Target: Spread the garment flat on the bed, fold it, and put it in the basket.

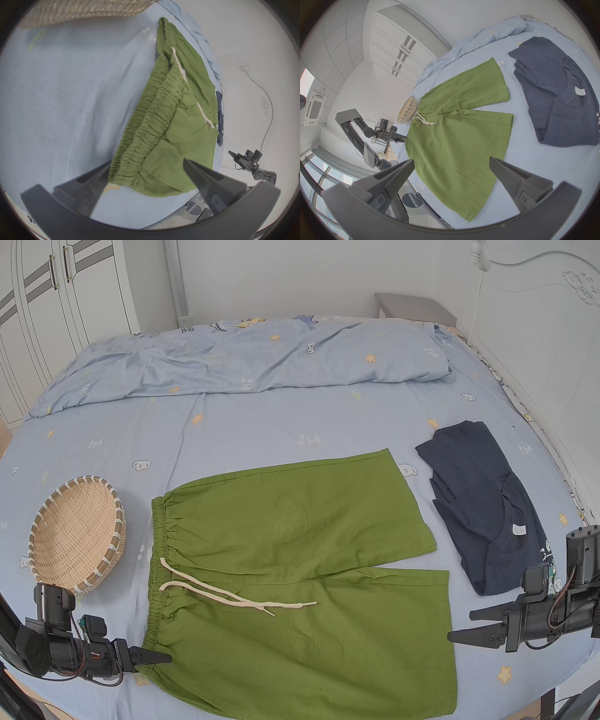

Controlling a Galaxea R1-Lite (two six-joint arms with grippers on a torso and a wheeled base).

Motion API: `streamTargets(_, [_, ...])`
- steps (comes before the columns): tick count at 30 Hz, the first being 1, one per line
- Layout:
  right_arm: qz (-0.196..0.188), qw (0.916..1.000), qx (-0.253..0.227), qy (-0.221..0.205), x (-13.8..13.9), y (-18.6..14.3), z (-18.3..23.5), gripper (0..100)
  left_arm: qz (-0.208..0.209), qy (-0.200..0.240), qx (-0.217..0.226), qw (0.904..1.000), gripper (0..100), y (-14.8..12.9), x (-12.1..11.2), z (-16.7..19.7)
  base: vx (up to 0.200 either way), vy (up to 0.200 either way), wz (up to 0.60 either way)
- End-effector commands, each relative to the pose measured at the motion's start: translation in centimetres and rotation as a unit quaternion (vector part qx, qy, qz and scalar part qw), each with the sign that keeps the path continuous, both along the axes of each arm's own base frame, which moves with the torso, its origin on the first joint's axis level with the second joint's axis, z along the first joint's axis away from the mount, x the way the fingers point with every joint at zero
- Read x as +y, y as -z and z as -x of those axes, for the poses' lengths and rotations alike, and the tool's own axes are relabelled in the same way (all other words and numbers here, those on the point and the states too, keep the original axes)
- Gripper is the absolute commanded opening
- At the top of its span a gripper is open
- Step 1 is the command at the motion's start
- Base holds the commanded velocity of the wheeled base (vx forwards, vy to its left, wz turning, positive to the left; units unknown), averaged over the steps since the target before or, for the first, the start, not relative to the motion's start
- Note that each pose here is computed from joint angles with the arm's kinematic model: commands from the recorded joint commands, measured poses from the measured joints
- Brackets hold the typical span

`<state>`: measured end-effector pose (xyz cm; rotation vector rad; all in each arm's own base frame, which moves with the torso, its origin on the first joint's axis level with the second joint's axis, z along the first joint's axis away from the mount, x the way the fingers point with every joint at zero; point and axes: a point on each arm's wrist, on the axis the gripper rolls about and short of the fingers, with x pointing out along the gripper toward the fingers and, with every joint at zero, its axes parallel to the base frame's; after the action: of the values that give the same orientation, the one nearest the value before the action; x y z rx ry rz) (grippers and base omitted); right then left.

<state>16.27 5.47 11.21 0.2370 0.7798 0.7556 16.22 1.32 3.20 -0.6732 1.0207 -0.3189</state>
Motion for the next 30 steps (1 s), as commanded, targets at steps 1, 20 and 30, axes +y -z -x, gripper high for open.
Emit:
streamTargets(1, [0.001, 1.0, 0.003, 0.001, 0.0, 0.1, -0.1, 100, 0.001, -0.002, 0.007, 1.0, 0, 0.3, 0.1, -0.1, 0.0, 0.0, 0.0])
streamTargets(20, [0.045, 0.986, 0.16, -0.006, -1.3, 6.2, 4.6, 100, -0.001, -0.03, -0.034, 0.999, 0, -1.1, 0.5, 2.9, 0.0, 0.0, 0.0])
streamTargets(30, [0.061, 0.9732, 0.221, -0.013, -1.0, 9.1, 4.1, 100, 0.008, -0.023, -0.05, 0.9984, 0, -1.7, 0.4, 3.3, 0.0, 0.0, 0.0])
